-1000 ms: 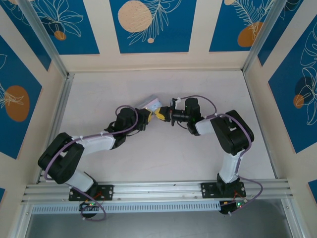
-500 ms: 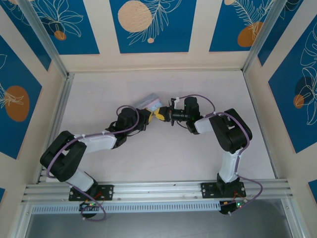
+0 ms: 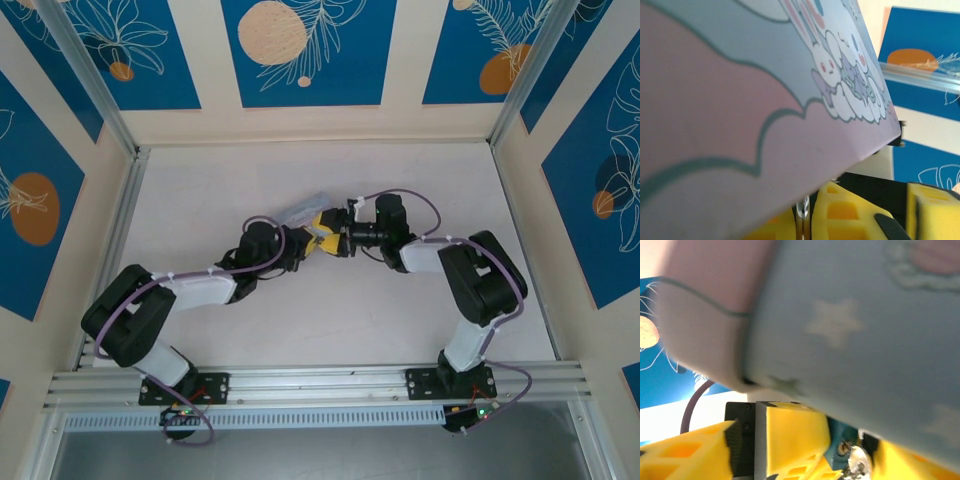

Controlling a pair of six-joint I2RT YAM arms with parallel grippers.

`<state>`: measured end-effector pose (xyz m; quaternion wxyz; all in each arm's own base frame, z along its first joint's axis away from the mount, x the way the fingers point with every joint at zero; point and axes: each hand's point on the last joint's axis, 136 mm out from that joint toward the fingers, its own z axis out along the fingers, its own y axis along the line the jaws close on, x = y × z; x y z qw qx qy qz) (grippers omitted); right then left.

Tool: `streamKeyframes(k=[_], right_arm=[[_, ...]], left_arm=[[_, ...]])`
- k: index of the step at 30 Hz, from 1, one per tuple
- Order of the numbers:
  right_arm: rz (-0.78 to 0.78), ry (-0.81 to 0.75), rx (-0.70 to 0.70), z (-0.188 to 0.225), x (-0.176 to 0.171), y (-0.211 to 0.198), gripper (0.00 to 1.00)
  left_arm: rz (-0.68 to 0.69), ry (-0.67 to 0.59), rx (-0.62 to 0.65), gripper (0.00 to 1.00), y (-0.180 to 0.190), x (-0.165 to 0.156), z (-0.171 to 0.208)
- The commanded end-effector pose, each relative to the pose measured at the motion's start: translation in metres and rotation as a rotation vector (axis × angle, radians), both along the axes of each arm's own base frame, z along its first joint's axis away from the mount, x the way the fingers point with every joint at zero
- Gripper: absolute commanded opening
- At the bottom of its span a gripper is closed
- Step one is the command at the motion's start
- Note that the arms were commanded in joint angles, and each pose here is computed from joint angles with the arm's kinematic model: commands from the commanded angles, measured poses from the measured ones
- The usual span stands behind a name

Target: Unlock the padlock with the key

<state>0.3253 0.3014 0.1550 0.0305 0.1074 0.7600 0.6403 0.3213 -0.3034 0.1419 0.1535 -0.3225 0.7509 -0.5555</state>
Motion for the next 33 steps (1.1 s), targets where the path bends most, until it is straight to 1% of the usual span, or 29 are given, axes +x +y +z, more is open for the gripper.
streamKeyframes(k=[1, 2, 8, 11, 15, 19, 21, 23, 24, 28, 29, 33], right_arm=[[0.021, -0.06, -0.063, 0.003, -0.012, -0.007, 0.74], [0.02, -0.051, -0.09, -0.001, -0.016, -0.011, 0.76], [0.044, -0.007, -0.213, -0.021, -0.037, -0.025, 0.8], [0.059, 0.022, -0.25, -0.031, -0.045, -0.03, 0.82], [0.06, 0.024, -0.292, -0.04, -0.053, -0.036, 0.82], [0.062, -0.01, -0.365, -0.043, -0.06, -0.045, 0.82], [0.063, -0.046, -0.413, -0.044, -0.063, -0.051, 0.78], [0.068, -0.097, -0.465, -0.041, -0.064, -0.056, 0.68], [0.076, -0.129, -0.49, -0.04, -0.064, -0.057, 0.65], [0.1, -0.271, -0.636, -0.034, -0.063, -0.061, 0.47], [0.112, -0.317, -0.671, -0.031, -0.062, -0.06, 0.45], [0.128, -0.479, -0.823, -0.027, -0.054, -0.063, 0.44]], left_arm=[[-0.153, -0.062, 0.004, 0.0, -0.018, -0.022, 0.01], [-0.159, -0.068, 0.019, 0.0, -0.017, -0.022, 0.009], [-0.191, -0.086, 0.081, 0.0, -0.013, -0.02, -0.001], [-0.204, -0.087, 0.095, 0.0, -0.013, -0.019, -0.005], [-0.207, -0.089, 0.094, 0.0, -0.013, -0.016, -0.006], [-0.219, -0.093, 0.097, 0.0, -0.014, -0.012, -0.007], [-0.23, -0.098, 0.106, 0.0, -0.015, -0.012, -0.007], [-0.242, -0.097, 0.119, 0.0, -0.014, -0.011, -0.009], [-0.245, -0.096, 0.123, 0.0, -0.014, -0.011, -0.009], [-0.26, -0.085, 0.129, 0.0, -0.014, -0.011, -0.01], [-0.265, -0.082, 0.128, 0.0, -0.014, -0.01, -0.01], [-0.294, -0.072, 0.123, 0.0, -0.018, -0.011, -0.007]])
